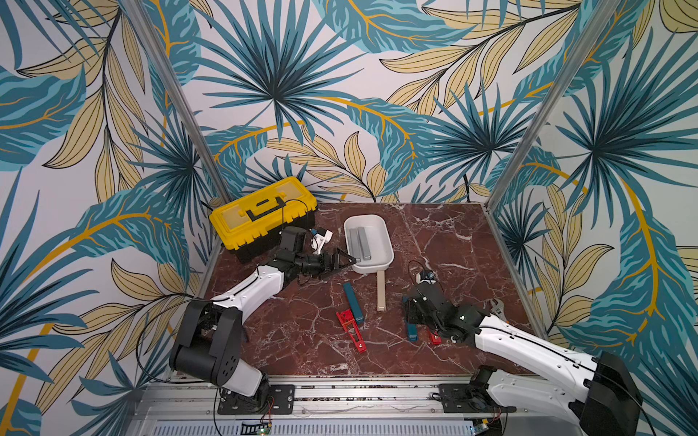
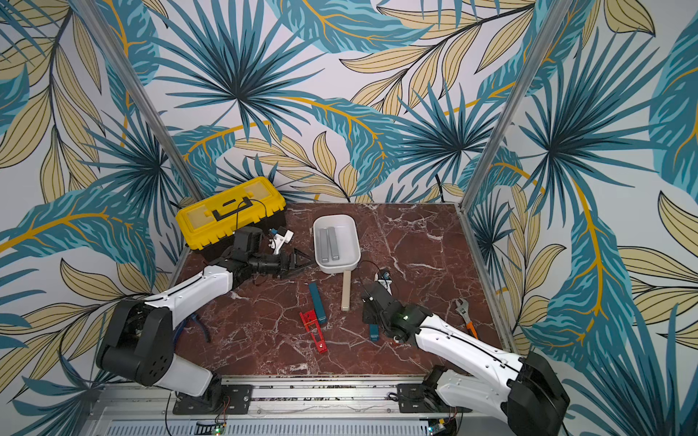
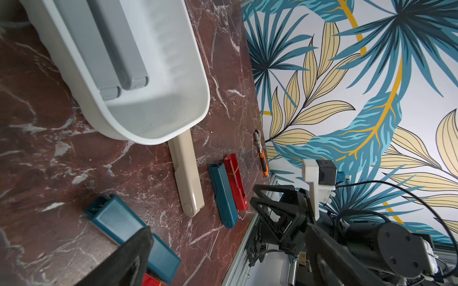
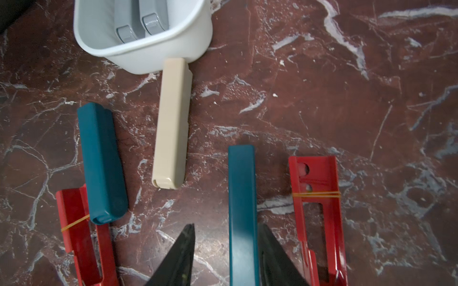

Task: Put the pruning pliers into the storage box
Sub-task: Pick up the storage box at the center of the board.

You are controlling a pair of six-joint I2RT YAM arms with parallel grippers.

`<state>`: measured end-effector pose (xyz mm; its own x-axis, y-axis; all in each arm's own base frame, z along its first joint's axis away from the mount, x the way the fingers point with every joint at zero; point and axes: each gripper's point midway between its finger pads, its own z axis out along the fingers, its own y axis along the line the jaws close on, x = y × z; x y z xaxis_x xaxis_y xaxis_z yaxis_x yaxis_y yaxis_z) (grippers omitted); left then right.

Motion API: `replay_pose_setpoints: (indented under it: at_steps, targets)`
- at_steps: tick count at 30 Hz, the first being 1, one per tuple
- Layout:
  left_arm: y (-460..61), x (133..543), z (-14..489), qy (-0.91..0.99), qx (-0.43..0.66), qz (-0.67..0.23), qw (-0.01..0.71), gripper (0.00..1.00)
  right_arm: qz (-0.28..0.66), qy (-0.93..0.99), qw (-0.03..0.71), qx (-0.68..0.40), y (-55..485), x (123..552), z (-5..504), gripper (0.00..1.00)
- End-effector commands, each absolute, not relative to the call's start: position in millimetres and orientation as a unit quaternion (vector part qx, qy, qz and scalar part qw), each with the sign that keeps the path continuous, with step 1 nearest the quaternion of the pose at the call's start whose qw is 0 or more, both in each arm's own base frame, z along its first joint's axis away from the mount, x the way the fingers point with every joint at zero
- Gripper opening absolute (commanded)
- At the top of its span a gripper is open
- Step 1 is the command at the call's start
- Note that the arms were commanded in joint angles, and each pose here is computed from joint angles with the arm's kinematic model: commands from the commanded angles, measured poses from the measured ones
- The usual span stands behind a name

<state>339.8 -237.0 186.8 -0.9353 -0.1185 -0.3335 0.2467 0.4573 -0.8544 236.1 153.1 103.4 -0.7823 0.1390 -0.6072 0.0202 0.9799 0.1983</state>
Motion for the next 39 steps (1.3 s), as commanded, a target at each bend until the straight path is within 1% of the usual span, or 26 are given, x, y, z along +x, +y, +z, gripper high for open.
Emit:
replay_pose_setpoints:
  at_steps: [1, 3, 10, 14, 19, 21, 23, 28, 32, 39]
  targets:
    - [-230.6, 353.0, 178.6, 0.866, 0.048, -0.464, 0.181, 0.99, 0.081, 0.937, 0.333, 0.07, 141.3, 229.6, 96.3, 0.44]
    - [-226.9, 367.1, 173.7, 0.878, 0.043, -0.438, 0.191, 0.98, 0.085, 0.935, 0.338, 0.073, 140.2, 229.0, 96.3, 0.44]
    - [-230.2, 422.8, 155.7, 0.89, 0.007, -0.403, 0.211, 0.93, 0.085, 0.937, 0.331, 0.064, 144.1, 229.5, 93.5, 0.44]
    - [-238.0, 453.1, 145.7, 0.894, -0.001, -0.397, 0.209, 0.88, 0.087, 0.938, 0.329, 0.065, 144.5, 229.0, 90.4, 0.44]
    - [-234.5, 485.1, 127.5, 0.911, -0.013, -0.351, 0.214, 0.78, 0.085, 0.939, 0.327, 0.068, 144.1, 228.7, 86.6, 0.45]
    - [-233.2, 494.9, 119.8, 0.915, -0.021, -0.34, 0.214, 0.76, 0.085, 0.939, 0.326, 0.069, 144.2, 228.9, 85.8, 0.45]
    - [-235.7, 499.1, 112.2, 0.918, -0.022, -0.338, 0.207, 0.73, 0.084, 0.939, 0.327, 0.069, 144.6, 229.6, 86.2, 0.45]
    - [-236.1, 506.8, 104.2, 0.924, -0.028, -0.315, 0.213, 0.72, 0.085, 0.938, 0.329, 0.066, 146.7, 231.7, 88.6, 0.45]
    - [-242.7, 508.6, 95.7, 0.93, -0.024, -0.301, 0.208, 0.68, 0.087, 0.938, 0.328, 0.067, 147.8, 231.8, 87.4, 0.45]
    - [-247.1, 510.4, 91.3, 0.942, -0.03, -0.251, 0.222, 0.62, 0.093, 0.938, 0.327, 0.07, 146.3, 228.8, 83.8, 0.45]
